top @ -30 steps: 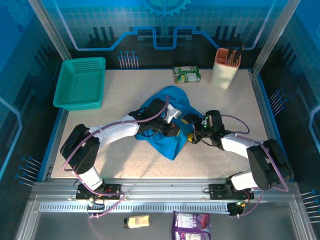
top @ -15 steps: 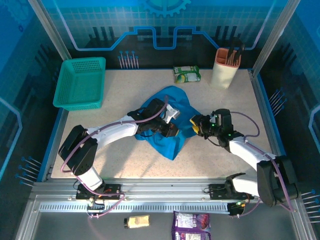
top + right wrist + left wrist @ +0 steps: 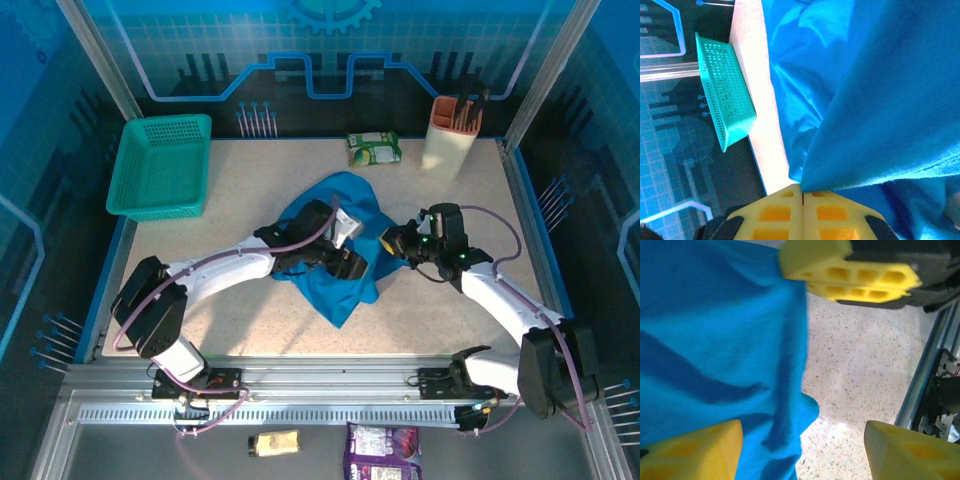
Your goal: Fold the inside-out t-shirt
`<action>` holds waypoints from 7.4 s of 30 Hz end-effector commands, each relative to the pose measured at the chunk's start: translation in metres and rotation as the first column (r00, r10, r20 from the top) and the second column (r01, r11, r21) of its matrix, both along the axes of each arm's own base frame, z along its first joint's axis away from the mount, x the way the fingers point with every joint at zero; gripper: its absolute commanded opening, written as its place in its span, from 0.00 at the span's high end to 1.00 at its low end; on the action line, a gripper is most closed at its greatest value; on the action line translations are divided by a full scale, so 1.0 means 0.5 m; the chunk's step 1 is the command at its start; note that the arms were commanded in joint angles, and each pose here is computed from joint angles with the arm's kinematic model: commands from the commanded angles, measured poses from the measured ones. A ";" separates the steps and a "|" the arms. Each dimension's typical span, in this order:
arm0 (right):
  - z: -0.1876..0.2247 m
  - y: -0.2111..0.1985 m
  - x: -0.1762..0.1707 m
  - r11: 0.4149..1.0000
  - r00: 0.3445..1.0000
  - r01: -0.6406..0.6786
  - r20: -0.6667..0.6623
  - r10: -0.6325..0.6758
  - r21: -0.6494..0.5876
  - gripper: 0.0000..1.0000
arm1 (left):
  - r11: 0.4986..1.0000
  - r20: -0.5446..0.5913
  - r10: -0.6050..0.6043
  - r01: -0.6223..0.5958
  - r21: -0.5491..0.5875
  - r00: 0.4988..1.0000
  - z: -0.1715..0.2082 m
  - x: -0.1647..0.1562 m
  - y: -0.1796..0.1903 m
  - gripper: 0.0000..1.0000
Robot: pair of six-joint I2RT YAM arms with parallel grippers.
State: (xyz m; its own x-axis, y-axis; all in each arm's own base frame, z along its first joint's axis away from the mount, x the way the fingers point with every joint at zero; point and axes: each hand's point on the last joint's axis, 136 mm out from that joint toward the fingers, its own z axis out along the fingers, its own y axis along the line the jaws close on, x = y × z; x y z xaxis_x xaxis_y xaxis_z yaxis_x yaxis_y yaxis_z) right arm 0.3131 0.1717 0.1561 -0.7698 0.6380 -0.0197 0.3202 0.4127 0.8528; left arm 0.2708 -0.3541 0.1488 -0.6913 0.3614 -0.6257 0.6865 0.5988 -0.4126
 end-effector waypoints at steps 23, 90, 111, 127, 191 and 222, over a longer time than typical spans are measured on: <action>0.124 -0.058 0.091 0.992 0.991 0.015 0.133 0.002 -0.126 1.00 | 0.970 0.141 0.154 -0.177 0.166 0.978 -0.050 0.044 0.060 0.95; -0.040 0.129 -0.047 0.680 0.795 -0.370 0.163 0.584 -0.634 0.96 | 0.831 0.032 0.472 -0.457 0.319 0.881 0.077 0.075 0.331 1.00; -0.055 0.284 -0.076 0.617 0.756 -0.498 0.044 0.653 -0.610 0.78 | 0.867 -0.049 0.497 -0.495 0.057 0.866 0.119 0.097 0.315 1.00; -0.086 0.237 0.180 0.719 0.875 -0.283 0.135 0.464 -0.635 0.96 | 0.896 -0.054 0.442 -0.443 -0.011 0.895 0.242 0.046 0.315 1.00; 0.259 0.065 0.002 0.540 0.733 -0.431 0.068 0.677 -0.723 1.00 | 0.650 -0.138 0.752 -0.691 0.316 0.644 -0.071 0.167 0.532 1.00; -0.204 0.067 -0.030 0.646 0.823 -0.546 -0.200 0.531 -0.533 0.52 | 0.856 -0.089 0.385 -0.319 0.407 0.919 -0.108 0.062 0.067 0.52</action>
State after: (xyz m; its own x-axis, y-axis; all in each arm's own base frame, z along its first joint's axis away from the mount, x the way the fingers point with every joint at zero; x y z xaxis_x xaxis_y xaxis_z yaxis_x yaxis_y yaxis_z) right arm 0.2795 0.1891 0.0572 -0.9822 -0.0883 -0.1656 -0.1335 0.9487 0.2865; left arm 0.2924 -0.3302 0.1025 -0.9052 0.2302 -0.3574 0.3422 0.8933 -0.2914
